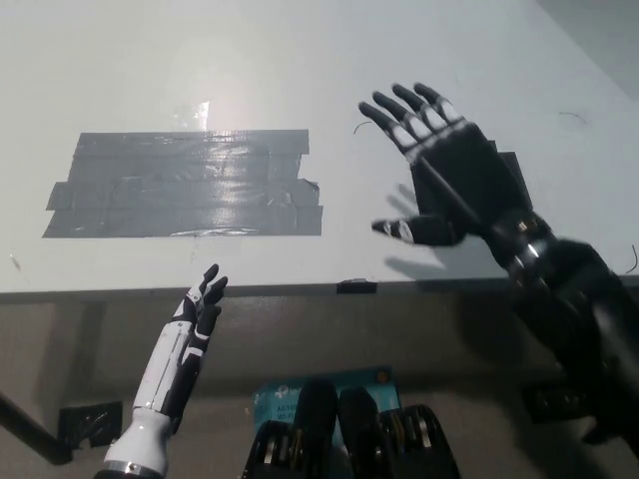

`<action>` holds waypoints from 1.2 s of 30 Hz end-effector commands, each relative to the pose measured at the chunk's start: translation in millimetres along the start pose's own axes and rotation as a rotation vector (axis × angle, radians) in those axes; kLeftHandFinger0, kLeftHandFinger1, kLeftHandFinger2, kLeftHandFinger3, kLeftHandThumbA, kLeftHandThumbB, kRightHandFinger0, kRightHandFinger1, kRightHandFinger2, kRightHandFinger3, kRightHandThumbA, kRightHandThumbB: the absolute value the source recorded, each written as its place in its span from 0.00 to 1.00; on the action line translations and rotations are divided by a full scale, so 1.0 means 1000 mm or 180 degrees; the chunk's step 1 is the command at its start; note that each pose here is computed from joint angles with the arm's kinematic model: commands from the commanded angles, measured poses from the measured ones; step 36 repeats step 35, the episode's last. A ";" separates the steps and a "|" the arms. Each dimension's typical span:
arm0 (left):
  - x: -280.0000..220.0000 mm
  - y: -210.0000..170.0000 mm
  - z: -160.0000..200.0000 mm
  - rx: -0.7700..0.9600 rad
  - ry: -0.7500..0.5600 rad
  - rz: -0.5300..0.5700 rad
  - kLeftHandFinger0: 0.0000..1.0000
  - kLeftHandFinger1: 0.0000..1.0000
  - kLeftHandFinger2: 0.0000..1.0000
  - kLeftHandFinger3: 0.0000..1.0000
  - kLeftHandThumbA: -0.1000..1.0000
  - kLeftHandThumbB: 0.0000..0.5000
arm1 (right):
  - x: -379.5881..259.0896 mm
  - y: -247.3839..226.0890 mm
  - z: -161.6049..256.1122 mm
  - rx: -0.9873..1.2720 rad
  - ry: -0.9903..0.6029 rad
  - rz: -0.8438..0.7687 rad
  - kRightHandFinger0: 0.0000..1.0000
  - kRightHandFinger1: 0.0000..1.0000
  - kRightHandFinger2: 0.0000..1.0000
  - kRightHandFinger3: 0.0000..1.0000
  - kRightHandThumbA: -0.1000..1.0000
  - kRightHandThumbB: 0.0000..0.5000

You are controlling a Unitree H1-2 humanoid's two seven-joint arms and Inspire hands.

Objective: A stack of plates is kept in the middle of the desk close to the robot and the robot grabs the stack with its right hand, picks it up and hands it to a person.

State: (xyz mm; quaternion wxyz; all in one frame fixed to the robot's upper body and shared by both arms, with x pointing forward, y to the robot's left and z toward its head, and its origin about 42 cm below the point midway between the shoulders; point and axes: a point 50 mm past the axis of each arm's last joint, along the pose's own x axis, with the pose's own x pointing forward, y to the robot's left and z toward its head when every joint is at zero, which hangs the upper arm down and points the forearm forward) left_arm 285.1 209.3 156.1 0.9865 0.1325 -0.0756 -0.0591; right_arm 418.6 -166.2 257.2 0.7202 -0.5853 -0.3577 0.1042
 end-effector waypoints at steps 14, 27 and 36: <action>-0.010 0.000 0.000 0.0050 -0.0084 0.0002 1.00 1.00 1.00 1.00 1.00 0.00 | -0.171 0.002 0.087 0.3435 0.0679 -0.0735 1.00 1.00 1.00 1.00 1.00 0.64; -0.019 -0.003 -0.003 -0.0094 -0.0052 0.0099 1.00 1.00 1.00 1.00 1.00 0.00 | -0.169 0.060 0.070 0.3663 0.0996 -0.0131 1.00 1.00 1.00 1.00 1.00 0.55; -0.021 -0.001 -0.005 -0.0140 -0.0002 0.0170 1.00 1.00 1.00 1.00 1.00 0.00 | -0.163 0.064 0.069 0.3690 0.0951 -0.0004 1.00 1.00 1.00 1.00 1.00 0.64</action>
